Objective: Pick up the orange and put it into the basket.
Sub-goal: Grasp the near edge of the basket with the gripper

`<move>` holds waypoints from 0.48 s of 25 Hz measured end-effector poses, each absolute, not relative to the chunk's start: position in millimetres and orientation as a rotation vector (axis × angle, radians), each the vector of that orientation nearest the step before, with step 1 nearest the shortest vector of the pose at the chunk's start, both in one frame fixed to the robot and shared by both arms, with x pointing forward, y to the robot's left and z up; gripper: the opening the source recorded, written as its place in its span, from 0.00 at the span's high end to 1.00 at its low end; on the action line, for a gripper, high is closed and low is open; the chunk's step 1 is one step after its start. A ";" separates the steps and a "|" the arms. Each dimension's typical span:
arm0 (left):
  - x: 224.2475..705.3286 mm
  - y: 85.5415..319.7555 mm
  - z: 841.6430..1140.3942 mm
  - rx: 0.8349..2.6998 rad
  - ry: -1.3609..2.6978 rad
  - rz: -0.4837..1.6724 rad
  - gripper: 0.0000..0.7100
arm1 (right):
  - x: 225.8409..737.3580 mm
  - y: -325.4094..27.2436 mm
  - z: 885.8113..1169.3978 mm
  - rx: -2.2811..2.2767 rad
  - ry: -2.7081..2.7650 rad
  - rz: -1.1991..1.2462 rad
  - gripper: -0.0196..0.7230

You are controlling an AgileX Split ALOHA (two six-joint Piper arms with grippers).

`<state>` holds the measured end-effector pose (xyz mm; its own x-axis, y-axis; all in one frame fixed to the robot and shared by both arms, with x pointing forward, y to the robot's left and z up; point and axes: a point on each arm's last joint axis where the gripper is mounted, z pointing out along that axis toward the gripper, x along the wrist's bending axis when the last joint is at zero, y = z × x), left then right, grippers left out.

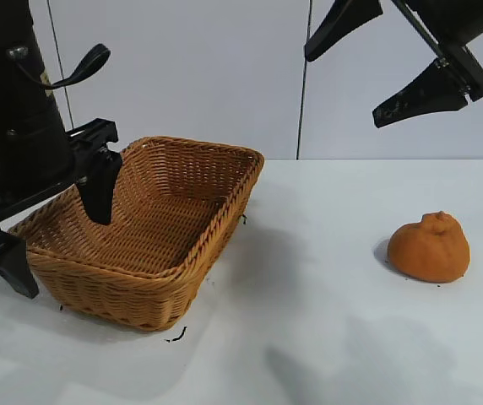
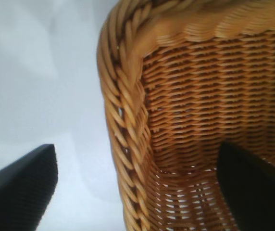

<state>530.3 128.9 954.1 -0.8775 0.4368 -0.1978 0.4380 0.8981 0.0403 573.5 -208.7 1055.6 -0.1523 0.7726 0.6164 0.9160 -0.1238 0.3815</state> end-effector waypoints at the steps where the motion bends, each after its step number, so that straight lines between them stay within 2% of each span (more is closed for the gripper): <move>1: 530.9 128.5 950.2 0.671 2.871 -0.004 0.09 | 573.5 -208.7 1055.6 -1.912 -1.944 -1.137 0.04; 12: 532.7 127.0 917.5 0.694 2.859 -0.016 0.09 | 573.6 -208.8 1055.6 -1.913 -1.944 -1.138 0.04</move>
